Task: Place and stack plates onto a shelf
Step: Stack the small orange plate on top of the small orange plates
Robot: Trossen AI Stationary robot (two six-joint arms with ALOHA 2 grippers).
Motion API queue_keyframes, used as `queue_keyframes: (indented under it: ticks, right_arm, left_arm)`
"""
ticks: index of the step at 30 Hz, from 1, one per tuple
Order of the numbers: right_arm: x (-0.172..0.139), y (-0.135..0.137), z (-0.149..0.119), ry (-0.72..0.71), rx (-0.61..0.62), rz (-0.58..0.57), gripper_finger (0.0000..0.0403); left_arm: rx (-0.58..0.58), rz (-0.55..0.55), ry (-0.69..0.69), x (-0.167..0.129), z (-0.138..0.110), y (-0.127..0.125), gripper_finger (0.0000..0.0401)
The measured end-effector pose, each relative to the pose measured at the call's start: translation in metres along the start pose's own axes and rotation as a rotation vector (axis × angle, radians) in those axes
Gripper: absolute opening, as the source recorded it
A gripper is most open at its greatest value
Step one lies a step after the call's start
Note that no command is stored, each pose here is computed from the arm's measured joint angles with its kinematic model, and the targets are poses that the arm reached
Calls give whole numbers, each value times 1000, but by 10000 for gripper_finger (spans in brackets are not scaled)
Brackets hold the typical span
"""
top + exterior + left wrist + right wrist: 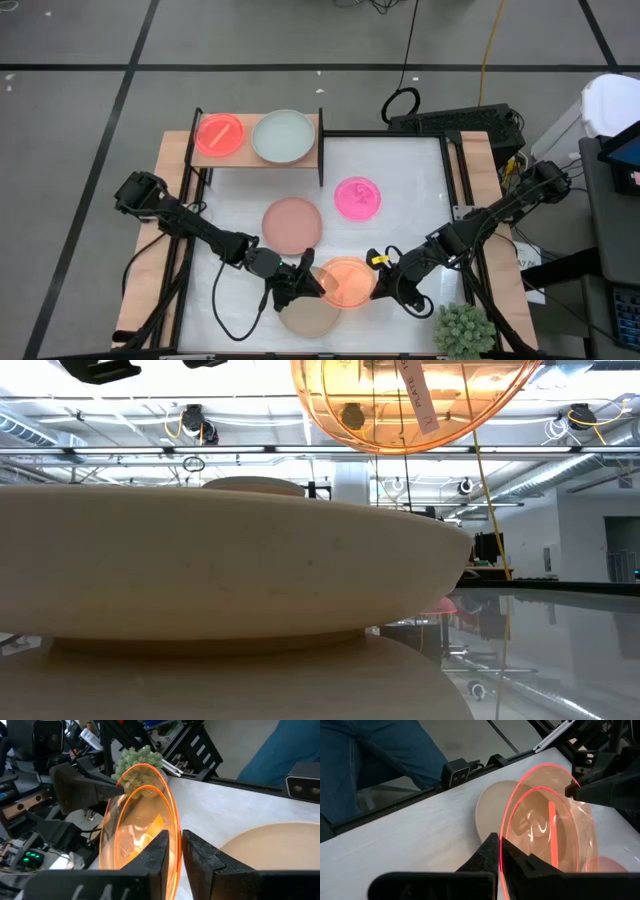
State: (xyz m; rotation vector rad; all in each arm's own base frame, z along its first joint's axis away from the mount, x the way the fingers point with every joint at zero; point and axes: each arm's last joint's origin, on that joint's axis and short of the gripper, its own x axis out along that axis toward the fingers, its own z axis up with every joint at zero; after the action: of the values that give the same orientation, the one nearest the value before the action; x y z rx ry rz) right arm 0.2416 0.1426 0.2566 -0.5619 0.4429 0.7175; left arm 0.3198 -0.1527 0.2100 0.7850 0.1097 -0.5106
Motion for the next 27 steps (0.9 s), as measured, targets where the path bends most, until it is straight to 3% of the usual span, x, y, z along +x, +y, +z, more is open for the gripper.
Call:
queue_keyframes:
  ticks: [9,16,21,27]
  right_arm:
    - [0,0,0,1,0,0,0]
    - [0,-1,0,10,60,-31,7]
    - [0,-3,2,2,122,-88,44]
    - [-1,-6,7,-58,190,-114,123]
  left_arm:
    - [-28,-32,-19,0,-4,3,8]
    - [-42,-41,-28,0,-6,5,6]
    - [-46,-57,-43,0,-5,5,5]
    - [-68,-73,-36,0,-6,4,4]
